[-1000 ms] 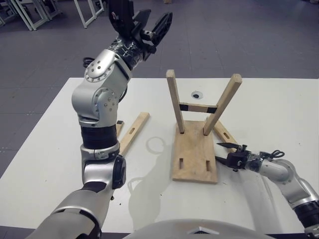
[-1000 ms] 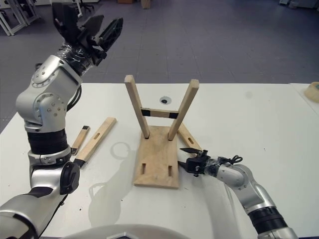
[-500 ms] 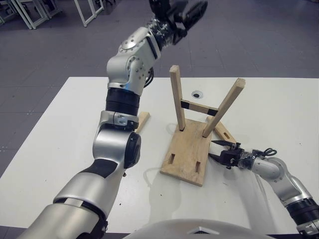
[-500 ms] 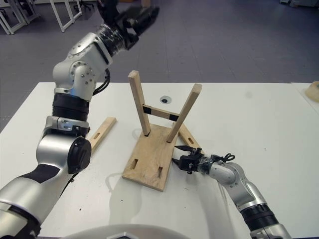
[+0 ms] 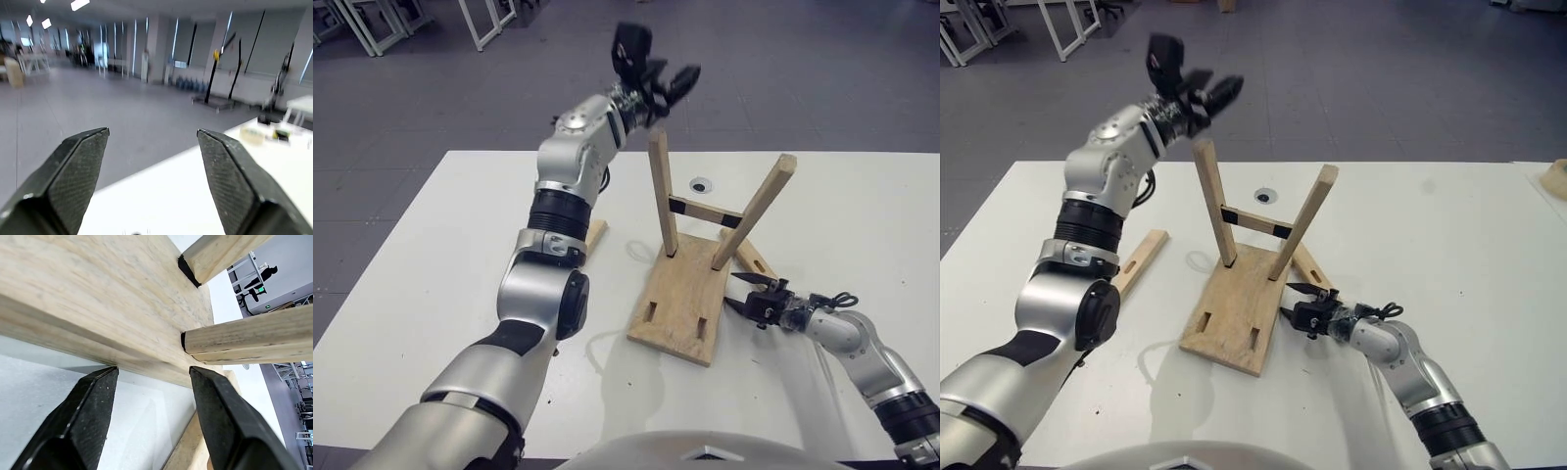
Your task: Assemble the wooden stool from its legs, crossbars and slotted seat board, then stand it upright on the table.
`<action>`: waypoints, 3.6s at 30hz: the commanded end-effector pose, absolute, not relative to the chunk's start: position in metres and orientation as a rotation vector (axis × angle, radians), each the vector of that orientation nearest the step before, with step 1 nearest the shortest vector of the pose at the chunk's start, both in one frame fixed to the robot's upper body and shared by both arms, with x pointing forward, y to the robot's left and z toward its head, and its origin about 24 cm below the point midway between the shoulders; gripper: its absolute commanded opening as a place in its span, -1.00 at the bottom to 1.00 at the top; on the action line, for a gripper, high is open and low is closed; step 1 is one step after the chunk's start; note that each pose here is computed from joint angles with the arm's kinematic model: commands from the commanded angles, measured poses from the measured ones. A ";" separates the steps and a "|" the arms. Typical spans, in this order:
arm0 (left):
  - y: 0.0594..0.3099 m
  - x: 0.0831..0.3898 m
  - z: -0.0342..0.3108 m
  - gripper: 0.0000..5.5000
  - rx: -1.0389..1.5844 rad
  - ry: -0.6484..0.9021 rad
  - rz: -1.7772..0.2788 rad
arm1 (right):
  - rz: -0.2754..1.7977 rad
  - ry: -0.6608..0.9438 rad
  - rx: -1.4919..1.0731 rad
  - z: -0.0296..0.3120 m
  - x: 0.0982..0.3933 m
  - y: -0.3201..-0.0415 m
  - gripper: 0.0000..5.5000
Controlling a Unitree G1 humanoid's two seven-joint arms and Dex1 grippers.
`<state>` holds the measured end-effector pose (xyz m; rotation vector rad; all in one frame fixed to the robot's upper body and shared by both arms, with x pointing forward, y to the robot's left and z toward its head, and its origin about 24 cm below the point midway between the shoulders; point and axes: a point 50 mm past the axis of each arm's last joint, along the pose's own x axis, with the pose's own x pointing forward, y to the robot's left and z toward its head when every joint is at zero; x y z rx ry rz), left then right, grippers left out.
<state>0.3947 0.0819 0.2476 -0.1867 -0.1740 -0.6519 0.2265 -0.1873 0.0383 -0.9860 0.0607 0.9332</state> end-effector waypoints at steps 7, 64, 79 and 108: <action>0.201 0.314 0.201 0.21 0.007 -0.222 -0.287 | 0.615 0.030 -0.414 0.091 0.230 -0.188 -0.02; 0.295 0.199 0.040 0.21 0.032 0.661 -0.345 | 0.439 0.212 -0.275 0.080 0.222 -0.203 -0.02; 0.284 0.181 0.007 -0.34 -0.020 0.806 -0.302 | 0.437 0.172 -0.257 0.090 0.230 -0.201 -0.02; 0.151 0.205 0.126 -0.52 0.115 -0.205 -0.855 | 1.070 0.232 0.798 0.179 0.247 -0.112 0.57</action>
